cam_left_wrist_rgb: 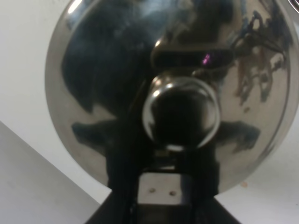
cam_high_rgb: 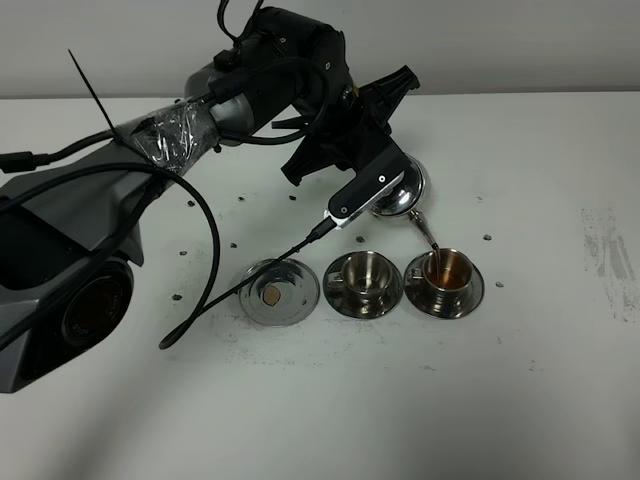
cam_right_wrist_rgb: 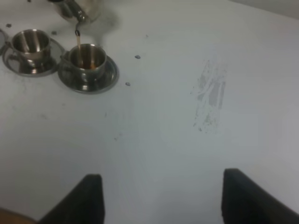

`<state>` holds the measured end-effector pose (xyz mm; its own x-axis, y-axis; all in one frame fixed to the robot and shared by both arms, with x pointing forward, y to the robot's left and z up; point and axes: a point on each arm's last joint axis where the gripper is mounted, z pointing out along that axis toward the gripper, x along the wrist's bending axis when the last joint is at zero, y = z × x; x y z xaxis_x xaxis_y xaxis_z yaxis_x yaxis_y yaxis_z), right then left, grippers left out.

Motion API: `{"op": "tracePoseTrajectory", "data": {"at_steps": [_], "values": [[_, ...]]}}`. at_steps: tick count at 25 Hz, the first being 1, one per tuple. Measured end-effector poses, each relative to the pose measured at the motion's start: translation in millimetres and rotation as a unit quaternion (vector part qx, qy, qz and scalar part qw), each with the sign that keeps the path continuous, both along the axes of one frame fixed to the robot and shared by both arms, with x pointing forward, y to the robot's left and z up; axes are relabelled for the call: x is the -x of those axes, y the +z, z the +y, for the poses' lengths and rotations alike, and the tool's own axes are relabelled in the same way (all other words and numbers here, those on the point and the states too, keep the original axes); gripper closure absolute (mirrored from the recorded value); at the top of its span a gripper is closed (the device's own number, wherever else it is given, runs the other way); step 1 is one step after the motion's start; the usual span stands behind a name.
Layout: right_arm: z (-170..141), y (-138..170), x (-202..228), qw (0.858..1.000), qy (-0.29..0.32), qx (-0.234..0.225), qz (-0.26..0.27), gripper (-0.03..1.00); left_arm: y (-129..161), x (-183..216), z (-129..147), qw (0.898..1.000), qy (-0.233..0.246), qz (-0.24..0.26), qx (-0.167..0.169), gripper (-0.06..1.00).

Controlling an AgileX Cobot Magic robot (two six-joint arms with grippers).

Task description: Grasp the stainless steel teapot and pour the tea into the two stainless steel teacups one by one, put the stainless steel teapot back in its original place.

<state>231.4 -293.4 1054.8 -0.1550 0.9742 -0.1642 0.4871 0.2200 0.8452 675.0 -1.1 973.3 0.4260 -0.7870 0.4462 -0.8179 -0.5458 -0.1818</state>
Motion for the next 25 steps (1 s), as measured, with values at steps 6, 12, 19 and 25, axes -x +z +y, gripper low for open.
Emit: {"op": "tracePoseTrajectory", "data": {"at_steps": [6, 12, 19, 25], "values": [[0.0, 0.0, 0.0, 1.0, 0.001, 0.001, 0.0, 0.41, 0.1, -0.3, 0.0, 1.0, 0.0, -0.002, 0.0, 0.74], [0.0, 0.0, 0.0, 1.0, 0.001, 0.001, 0.0, 0.41, 0.1, -0.3, 0.0, 1.0, 0.0, -0.002, 0.0, 0.74], [0.0, 0.0, 0.0, 1.0, 0.002, 0.003, 0.0, 0.41, 0.2, -0.5, 0.0, 1.0, 0.0, -0.003, 0.0, 0.74], [0.0, -0.1, 0.0, 1.0, 0.002, 0.003, 0.0, 0.41, 0.2, -0.6, 0.2, 1.0, 0.0, -0.004, -0.001, 0.74]]}}
